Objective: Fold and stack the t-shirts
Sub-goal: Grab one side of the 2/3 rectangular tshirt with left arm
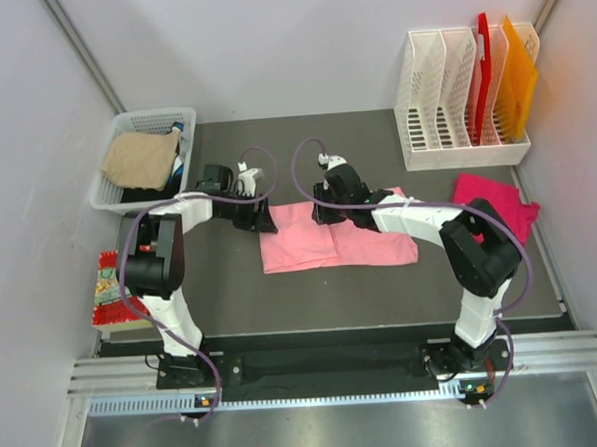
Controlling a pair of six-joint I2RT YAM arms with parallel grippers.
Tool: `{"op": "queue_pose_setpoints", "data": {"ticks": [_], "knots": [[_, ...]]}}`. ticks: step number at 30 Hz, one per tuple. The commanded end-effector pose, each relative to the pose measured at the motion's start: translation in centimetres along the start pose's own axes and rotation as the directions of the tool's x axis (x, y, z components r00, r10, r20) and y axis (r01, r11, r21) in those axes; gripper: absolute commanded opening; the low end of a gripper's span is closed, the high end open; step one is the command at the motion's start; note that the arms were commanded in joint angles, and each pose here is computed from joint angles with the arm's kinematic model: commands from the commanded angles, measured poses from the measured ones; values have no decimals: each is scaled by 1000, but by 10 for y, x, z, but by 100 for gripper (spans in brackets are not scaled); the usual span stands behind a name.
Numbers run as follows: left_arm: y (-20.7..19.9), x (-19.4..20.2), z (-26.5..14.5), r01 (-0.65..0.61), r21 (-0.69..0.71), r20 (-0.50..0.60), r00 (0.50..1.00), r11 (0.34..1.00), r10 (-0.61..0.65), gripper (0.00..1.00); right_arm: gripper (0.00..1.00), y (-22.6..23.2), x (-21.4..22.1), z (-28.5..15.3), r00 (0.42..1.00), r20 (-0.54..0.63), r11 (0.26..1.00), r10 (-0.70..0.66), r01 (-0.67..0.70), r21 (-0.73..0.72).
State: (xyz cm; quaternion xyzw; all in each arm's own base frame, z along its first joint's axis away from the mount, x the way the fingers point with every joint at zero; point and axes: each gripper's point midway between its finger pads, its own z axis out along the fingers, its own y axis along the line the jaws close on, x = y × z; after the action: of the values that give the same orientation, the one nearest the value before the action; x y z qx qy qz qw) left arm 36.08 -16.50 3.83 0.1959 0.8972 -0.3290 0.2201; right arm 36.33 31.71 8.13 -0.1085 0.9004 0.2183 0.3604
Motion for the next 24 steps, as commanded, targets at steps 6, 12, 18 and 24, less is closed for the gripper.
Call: {"op": "queue_pose_setpoints", "data": {"ticks": [6,12,18,24], "knots": [[14,24,13,19,-36,-60,998,999,-21,34,33,15,-32,-28,994,105,999,-14,17,-31],[22,34,4,-5,-87,-91,996,996,-3,1,33,3,-39,-41,990,138,1000,-8,7,8],[34,36,-34,-13,-134,-100,995,991,-1,0,33,-33,-35,-60,983,181,993,19,-40,113],[43,35,-79,-46,-211,-117,993,976,21,0,33,-51,-31,-70,978,202,987,54,-84,140]]}}
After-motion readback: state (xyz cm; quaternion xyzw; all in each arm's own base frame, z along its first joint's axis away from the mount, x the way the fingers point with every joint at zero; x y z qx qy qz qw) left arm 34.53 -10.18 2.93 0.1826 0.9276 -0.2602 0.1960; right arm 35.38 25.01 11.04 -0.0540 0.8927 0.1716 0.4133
